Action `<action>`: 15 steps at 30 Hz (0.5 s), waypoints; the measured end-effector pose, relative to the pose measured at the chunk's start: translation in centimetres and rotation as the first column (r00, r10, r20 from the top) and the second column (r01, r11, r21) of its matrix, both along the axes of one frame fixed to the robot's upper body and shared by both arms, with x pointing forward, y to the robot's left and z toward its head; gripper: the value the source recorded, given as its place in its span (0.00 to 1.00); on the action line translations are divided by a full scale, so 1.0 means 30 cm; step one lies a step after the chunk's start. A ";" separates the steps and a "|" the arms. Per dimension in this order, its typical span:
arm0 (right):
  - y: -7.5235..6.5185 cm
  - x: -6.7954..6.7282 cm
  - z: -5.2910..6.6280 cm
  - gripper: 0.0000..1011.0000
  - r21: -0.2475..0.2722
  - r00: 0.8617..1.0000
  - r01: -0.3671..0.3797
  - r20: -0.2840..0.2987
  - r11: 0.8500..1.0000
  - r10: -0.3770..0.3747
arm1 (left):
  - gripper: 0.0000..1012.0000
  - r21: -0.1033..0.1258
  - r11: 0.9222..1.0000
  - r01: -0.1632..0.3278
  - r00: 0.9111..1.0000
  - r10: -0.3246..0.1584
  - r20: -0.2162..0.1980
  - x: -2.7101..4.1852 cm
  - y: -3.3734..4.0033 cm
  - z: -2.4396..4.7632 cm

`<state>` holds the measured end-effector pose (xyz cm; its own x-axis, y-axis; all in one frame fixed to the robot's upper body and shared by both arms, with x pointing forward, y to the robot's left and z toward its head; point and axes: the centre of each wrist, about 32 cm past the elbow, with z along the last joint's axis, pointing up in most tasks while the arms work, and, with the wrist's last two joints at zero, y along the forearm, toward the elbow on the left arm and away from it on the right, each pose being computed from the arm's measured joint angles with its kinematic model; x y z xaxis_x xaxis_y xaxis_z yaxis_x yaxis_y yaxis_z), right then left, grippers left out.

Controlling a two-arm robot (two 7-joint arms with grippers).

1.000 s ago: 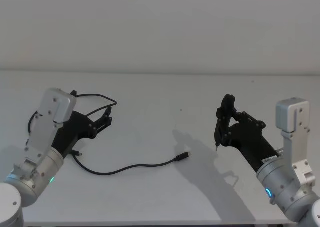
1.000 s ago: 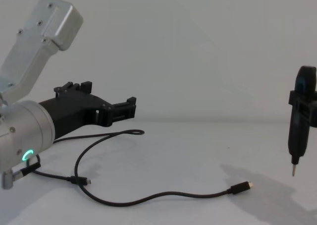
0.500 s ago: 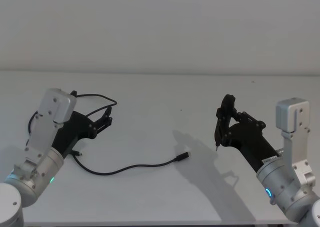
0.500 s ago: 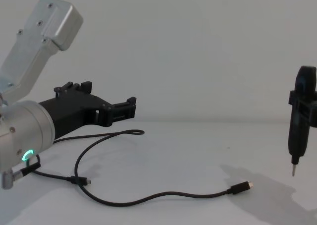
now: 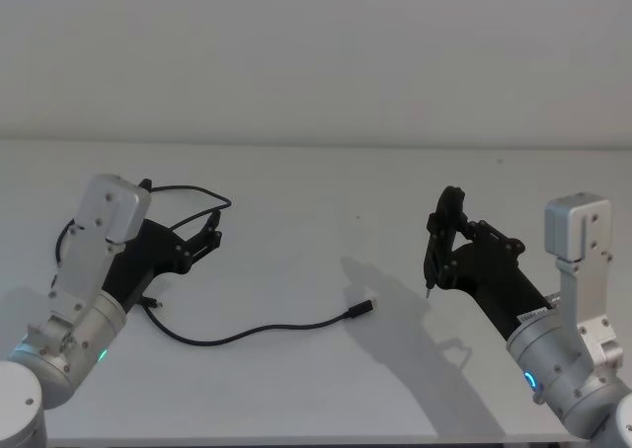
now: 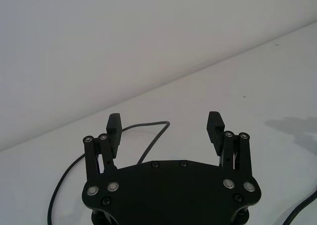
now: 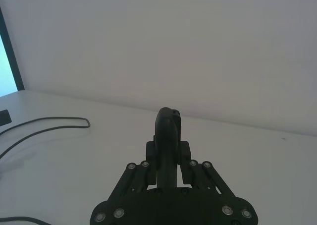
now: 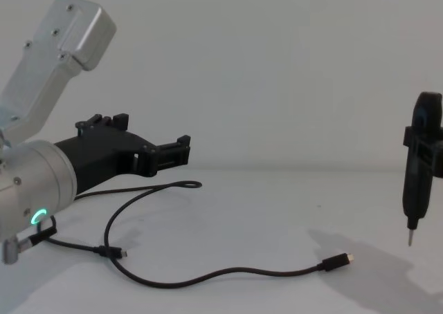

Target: Pick up the data cable with the one hand.

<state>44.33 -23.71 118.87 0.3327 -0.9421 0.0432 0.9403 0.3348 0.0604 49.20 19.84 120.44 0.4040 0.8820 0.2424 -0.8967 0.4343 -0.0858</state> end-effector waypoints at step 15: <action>0.000 0.000 0.000 0.27 0.000 1.000 0.000 0.000 1.000 0.000 | 0.99 0.013 0.998 0.054 0.998 -0.054 -0.013 -0.006 0.008 0.018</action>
<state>44.33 -23.71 118.87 0.3327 -0.9421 0.0432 0.9403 0.3348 0.0603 49.01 20.10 120.97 0.4543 0.8553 0.2492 -0.8726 0.4835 -0.0687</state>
